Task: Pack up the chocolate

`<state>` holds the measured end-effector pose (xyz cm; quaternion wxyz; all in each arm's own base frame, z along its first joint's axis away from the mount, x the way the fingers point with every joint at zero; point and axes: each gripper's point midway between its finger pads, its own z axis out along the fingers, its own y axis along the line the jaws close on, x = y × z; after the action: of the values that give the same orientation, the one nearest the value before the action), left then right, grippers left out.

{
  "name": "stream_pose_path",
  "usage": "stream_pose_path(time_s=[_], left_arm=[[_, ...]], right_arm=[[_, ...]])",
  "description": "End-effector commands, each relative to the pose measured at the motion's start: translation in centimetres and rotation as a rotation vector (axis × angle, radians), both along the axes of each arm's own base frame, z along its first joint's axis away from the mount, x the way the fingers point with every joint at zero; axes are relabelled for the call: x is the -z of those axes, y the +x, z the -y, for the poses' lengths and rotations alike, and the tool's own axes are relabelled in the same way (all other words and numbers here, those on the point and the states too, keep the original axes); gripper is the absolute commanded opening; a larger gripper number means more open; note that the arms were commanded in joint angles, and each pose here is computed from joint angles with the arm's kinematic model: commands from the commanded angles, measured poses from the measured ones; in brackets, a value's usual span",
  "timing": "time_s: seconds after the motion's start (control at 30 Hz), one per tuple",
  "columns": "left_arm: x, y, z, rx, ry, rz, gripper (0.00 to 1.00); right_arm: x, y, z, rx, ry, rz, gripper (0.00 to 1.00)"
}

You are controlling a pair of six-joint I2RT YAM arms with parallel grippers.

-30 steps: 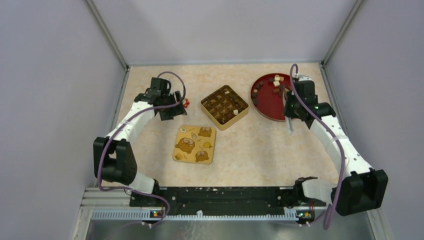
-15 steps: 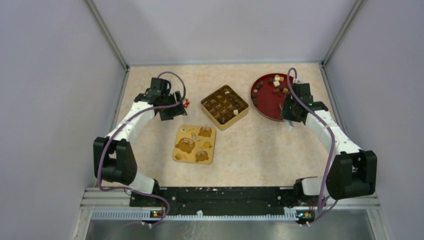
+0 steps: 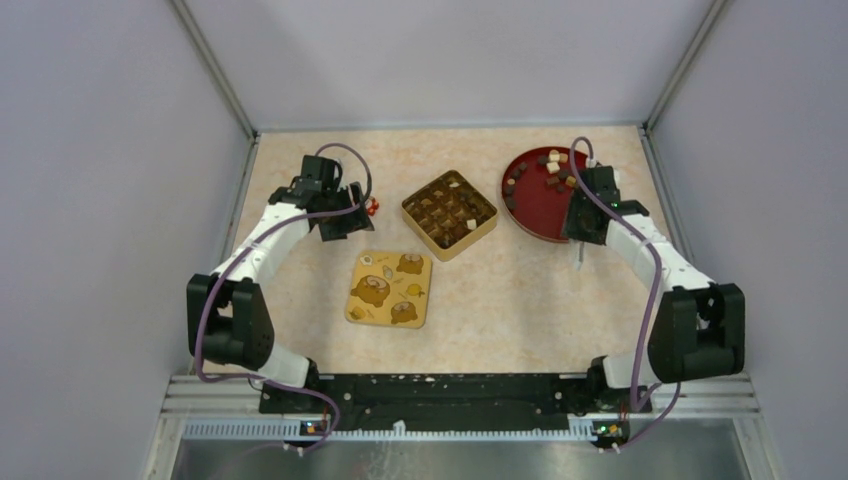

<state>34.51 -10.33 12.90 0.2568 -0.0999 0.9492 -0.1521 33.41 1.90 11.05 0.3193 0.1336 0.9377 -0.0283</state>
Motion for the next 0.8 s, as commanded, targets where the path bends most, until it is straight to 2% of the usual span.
stream_pose_path(time_s=[0.0, 0.5, 0.77], left_arm=[[-1.3, 0.8, 0.1, 0.008, -0.007, 0.050, 0.72], [-1.1, 0.4, -0.4, -0.007, 0.013, 0.043, 0.72], [-0.9, 0.4, -0.3, -0.005, 0.006, 0.040, 0.72]], right_arm=[[-2.3, 2.9, 0.8, 0.038, -0.027, 0.101, 0.41], [-1.6, 5.7, 0.9, 0.015, -0.060, 0.108, 0.40], [-1.8, 5.2, 1.3, 0.016, -0.083, 0.106, 0.27]])
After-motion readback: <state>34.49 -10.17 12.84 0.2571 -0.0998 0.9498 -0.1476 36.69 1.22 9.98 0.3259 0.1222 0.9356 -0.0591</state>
